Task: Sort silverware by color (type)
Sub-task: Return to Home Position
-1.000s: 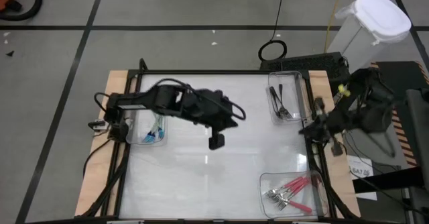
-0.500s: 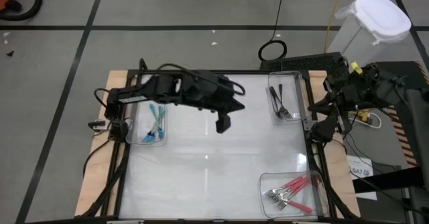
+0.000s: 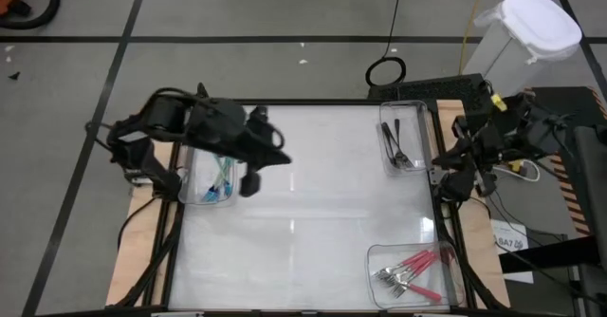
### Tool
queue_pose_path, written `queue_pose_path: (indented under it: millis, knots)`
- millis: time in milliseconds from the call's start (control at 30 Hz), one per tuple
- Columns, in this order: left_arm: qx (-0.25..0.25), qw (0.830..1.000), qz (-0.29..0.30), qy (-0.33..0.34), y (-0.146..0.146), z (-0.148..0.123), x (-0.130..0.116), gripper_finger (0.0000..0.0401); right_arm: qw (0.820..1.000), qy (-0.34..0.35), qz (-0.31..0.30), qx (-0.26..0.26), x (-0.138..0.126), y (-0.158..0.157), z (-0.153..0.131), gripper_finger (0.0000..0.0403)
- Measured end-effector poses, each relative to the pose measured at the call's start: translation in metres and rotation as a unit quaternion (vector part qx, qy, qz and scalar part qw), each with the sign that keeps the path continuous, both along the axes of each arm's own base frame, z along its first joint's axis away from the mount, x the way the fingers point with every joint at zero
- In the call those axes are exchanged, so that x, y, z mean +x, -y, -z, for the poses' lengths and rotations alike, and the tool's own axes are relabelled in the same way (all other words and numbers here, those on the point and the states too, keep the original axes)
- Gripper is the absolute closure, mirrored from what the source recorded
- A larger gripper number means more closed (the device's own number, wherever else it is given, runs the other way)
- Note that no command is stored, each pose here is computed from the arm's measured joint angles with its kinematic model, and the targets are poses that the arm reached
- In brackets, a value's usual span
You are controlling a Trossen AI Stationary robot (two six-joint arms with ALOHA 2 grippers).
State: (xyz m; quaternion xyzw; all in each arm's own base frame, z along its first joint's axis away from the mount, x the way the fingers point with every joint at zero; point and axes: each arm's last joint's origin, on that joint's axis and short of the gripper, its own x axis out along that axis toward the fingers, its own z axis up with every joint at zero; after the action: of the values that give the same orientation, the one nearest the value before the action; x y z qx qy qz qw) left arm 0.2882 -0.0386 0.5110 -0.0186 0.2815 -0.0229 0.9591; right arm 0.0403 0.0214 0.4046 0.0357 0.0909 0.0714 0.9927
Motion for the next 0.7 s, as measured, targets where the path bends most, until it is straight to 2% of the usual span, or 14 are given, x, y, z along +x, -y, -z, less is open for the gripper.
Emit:
queue_pose_path:
  millis: [133,300,467,567,700]
  knots:
    - [0.017,1.0,0.006,-0.021,0.008,-0.005,-0.027,0.0398,1.0,0.013,0.0,0.02,0.009,-0.013,0.011,0.0403]
    - [0.042,0.998,0.014,-0.037,0.016,-0.014,-0.074,0.0398,0.999,0.006,0.002,0.038,0.018,-0.026,0.029,0.0403]
    - [0.049,0.998,0.017,0.021,0.018,-0.033,-0.115,0.0398,0.999,0.001,0.014,0.052,0.023,-0.032,0.042,0.0403]
    - [0.055,0.998,0.022,0.03,0.019,-0.036,-0.131,0.0398,0.998,0.008,0.018,0.062,0.024,-0.033,0.044,0.0403]
    - [0.064,0.998,0.0,-0.003,0.021,-0.03,-0.14,0.0398,0.998,0.013,0.031,0.06,0.024,-0.033,0.043,0.0403]
